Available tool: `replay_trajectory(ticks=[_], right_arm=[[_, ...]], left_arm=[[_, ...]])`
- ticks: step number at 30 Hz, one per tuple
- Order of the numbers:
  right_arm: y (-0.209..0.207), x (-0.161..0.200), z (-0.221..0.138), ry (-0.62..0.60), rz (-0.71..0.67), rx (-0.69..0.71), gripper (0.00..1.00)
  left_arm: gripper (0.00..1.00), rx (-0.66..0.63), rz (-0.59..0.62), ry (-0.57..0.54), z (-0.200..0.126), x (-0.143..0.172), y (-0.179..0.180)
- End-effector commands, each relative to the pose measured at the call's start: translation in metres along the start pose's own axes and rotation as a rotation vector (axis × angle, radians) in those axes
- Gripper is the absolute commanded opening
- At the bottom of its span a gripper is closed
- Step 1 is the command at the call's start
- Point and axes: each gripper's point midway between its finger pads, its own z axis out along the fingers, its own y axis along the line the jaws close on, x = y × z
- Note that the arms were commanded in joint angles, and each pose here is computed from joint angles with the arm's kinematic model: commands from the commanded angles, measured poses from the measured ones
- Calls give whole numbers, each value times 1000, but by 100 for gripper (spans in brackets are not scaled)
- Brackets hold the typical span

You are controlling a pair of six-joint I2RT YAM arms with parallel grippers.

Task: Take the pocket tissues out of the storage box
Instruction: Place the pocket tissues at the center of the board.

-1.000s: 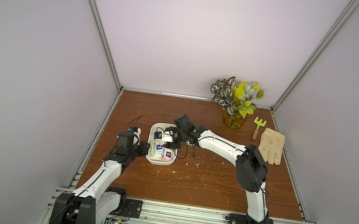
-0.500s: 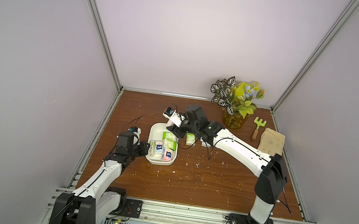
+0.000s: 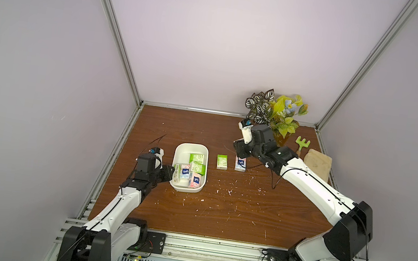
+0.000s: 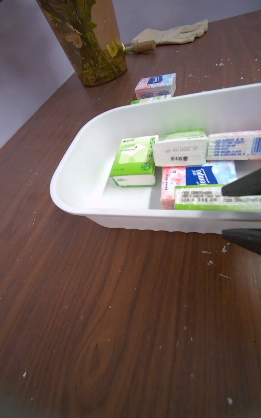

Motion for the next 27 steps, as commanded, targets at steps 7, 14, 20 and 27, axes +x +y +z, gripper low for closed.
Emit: replay_trajectory(ticks=[7, 14, 20, 27], right_arm=[[-82, 60, 13, 159, 225, 156, 58], [-108, 78, 40, 242, 239, 209, 57], [-117, 86, 64, 305, 232, 223, 57], [-121, 98, 88, 380, 269, 198, 57]], left_arm=[[27, -8, 15, -13, -4, -5, 0], [37, -19, 41, -33, -9, -19, -4], [54, -31, 70, -61, -17, -37, -12], [74, -43, 87, -110, -29, -54, -18]])
